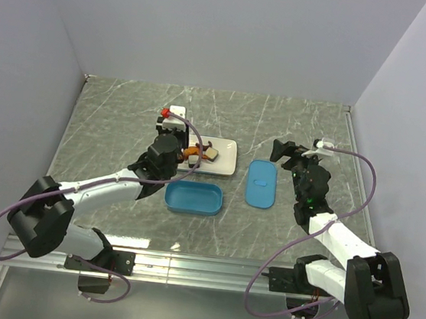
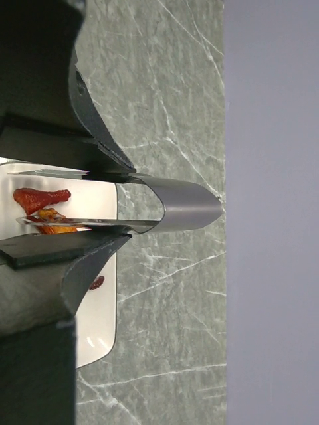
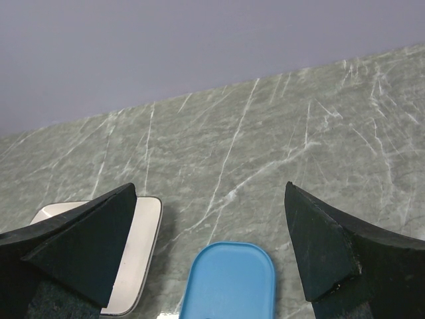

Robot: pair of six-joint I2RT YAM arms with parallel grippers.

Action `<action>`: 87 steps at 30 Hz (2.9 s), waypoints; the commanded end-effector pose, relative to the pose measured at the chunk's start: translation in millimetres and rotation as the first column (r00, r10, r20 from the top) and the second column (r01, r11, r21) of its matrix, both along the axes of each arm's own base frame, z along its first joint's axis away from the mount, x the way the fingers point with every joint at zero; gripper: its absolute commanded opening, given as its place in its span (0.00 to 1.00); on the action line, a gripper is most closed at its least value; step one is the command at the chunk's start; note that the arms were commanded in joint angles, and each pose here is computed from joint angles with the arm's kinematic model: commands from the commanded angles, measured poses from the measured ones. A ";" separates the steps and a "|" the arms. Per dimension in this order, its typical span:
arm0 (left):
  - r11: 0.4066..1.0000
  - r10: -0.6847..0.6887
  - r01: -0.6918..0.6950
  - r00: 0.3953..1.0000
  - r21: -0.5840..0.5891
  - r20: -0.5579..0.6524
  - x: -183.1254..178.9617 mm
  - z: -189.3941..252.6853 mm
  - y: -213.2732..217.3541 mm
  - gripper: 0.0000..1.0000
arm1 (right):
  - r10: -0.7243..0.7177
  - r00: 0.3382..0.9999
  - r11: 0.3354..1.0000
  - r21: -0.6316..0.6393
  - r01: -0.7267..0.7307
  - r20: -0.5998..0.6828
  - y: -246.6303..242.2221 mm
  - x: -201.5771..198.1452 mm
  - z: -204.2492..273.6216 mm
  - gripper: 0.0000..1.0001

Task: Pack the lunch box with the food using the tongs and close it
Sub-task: Pick up the food using the clamp

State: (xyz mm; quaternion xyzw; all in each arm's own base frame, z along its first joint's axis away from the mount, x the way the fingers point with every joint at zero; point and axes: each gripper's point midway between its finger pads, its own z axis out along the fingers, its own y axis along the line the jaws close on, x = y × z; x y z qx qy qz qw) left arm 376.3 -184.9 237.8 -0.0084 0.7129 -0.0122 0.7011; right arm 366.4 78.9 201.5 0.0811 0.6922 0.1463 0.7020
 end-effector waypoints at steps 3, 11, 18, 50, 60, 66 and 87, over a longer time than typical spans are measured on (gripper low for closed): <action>0.998 0.001 0.001 0.999 -0.055 0.035 5.4 14.3 -7.1 0.43 | -0.003 0.998 1.000 0.024 0.002 0.055 -0.3 -1.9 15.1 0.99; 1.000 0.006 -0.006 1.000 -0.031 0.001 8.6 -0.5 -8.6 0.42 | 0.000 0.999 1.000 0.024 -0.001 0.051 0.9 -1.0 13.8 0.99; 1.000 0.019 -0.019 1.000 -0.023 -0.017 11.9 -7.9 -3.8 0.36 | -0.001 0.999 1.000 0.022 0.000 0.045 0.9 0.2 12.2 0.99; 0.995 -0.047 0.048 0.999 -0.091 0.020 -15.1 23.3 9.0 0.05 | -0.007 0.999 1.000 0.024 0.006 0.032 0.8 2.1 9.3 0.99; 0.996 0.016 -0.015 1.000 -0.088 0.011 -4.9 14.3 11.5 0.22 | -0.006 1.000 1.000 0.022 0.005 0.031 0.6 1.8 8.7 0.99; 0.992 0.008 -0.003 0.999 -0.127 0.038 -6.7 20.9 10.8 0.35 | 0.000 1.000 1.000 0.021 -0.001 0.030 2.0 2.6 8.8 0.99; 0.969 -0.018 0.037 0.997 -0.243 0.081 -16.1 36.4 10.1 0.46 | 0.014 1.000 1.000 0.021 -0.015 0.024 4.6 2.8 5.7 0.99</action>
